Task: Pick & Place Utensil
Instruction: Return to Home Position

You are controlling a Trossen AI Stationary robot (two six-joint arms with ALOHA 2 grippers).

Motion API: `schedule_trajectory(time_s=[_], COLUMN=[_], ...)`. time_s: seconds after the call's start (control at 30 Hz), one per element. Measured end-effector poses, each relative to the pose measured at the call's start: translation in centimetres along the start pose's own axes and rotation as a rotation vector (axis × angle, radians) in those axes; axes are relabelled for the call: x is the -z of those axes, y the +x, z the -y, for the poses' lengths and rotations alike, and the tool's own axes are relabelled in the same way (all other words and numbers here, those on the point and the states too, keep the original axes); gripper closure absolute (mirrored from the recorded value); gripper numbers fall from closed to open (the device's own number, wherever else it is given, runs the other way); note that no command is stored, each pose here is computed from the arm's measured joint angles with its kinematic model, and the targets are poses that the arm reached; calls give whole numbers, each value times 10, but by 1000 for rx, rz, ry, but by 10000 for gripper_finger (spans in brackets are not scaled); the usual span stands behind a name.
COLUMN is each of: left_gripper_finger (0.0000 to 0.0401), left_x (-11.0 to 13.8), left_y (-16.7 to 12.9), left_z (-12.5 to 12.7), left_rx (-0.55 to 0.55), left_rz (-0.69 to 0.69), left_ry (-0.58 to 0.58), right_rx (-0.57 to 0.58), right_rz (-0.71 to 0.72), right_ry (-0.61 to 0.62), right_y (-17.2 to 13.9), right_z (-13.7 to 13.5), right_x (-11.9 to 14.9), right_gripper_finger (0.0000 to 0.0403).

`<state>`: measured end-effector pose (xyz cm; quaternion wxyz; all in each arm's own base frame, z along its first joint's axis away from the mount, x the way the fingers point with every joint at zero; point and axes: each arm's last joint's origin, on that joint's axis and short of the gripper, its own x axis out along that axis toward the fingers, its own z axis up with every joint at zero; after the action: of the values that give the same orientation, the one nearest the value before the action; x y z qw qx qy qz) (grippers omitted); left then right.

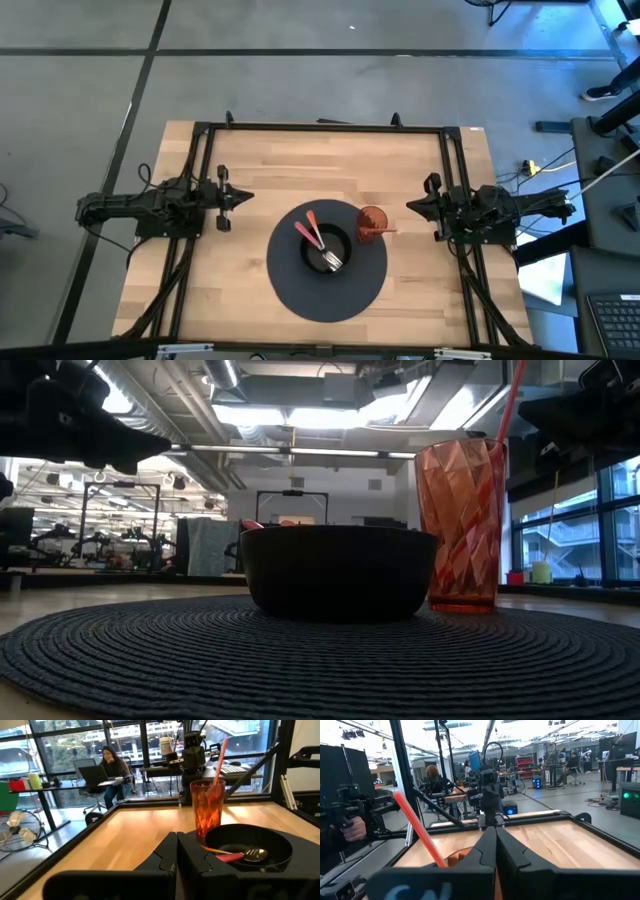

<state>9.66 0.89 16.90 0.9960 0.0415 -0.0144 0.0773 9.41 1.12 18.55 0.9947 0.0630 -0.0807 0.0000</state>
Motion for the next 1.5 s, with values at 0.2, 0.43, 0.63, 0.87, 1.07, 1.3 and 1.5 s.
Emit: schedule_trajectory(time_s=[0.2,0.43,0.63,0.87,1.07,1.3,1.5], left_gripper_finger=[400,400,400,399,396,397,397], left_x=[0,0,0,0,0,0,0], left_y=[0,0,0,0,0,0,0], left_z=[0,0,-1,-1,-1,-1,-1], left_rx=[0,-7,-27,-26,-26,-25,-25], left_rz=[0,-1,1,1,1,1,1], left_ry=[0,1,18,17,8,8,8], right_rx=[0,28,36,37,38,38,38], right_rz=[3,-16,-8,-15,-27,-27,-26], right_ry=[2,22,51,49,46,46,46], right_y=[0,1,1,1,1,1,1], right_z=[0,1,1,2,2,2,2], right_x=[0,7,6,7,8,8,8], right_gripper_finger=[403,403,401,376,369,368,368])
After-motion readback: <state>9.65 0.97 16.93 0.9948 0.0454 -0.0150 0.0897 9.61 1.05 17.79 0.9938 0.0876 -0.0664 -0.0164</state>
